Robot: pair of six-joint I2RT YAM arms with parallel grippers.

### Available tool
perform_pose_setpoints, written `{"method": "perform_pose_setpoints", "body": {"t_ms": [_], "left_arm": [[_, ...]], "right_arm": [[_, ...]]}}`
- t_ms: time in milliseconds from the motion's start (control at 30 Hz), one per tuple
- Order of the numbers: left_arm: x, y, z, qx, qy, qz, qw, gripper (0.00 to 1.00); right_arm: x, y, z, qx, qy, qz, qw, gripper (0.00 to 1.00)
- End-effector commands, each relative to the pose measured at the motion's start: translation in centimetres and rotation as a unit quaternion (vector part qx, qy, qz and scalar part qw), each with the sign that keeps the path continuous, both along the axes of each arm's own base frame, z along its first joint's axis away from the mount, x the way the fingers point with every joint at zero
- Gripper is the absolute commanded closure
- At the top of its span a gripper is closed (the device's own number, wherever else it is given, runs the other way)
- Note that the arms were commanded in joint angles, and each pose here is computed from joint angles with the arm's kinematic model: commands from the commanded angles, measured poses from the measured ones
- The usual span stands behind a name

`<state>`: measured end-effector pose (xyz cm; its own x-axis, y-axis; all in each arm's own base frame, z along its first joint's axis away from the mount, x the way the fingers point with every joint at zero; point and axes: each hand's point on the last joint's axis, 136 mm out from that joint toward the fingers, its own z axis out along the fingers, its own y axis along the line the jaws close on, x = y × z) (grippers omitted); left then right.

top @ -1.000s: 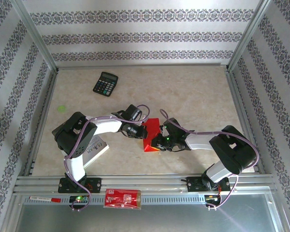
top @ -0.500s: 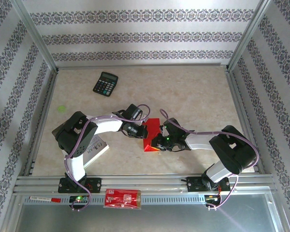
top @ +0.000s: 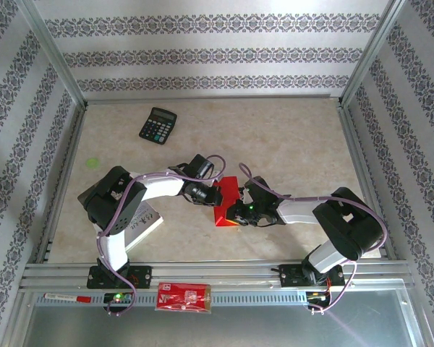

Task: Fold a paper plane with a square sheet of paper (pick it up from the middle)
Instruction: Fold the triangle a second time at the center of the table.

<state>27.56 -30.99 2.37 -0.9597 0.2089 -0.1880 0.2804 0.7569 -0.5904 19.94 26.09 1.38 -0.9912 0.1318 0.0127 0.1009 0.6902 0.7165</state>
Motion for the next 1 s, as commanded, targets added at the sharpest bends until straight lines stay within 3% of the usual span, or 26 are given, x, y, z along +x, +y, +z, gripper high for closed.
{"method": "perform_pose_setpoints", "body": {"t_ms": [0, 967], "left_arm": [[-0.5, 0.3, -0.2, 0.006, 0.015, -0.003, 1.0, 0.99], [-0.2, 1.7, -0.8, 0.01, 0.019, 0.014, 1.0, 0.99]], "right_arm": [[-1.1, -1.5, -2.3, -0.042, 0.024, 0.0, 0.999, 0.86], [-1.2, -1.7, -2.6, -0.046, 0.027, -0.002, 0.999, 0.86]]}}
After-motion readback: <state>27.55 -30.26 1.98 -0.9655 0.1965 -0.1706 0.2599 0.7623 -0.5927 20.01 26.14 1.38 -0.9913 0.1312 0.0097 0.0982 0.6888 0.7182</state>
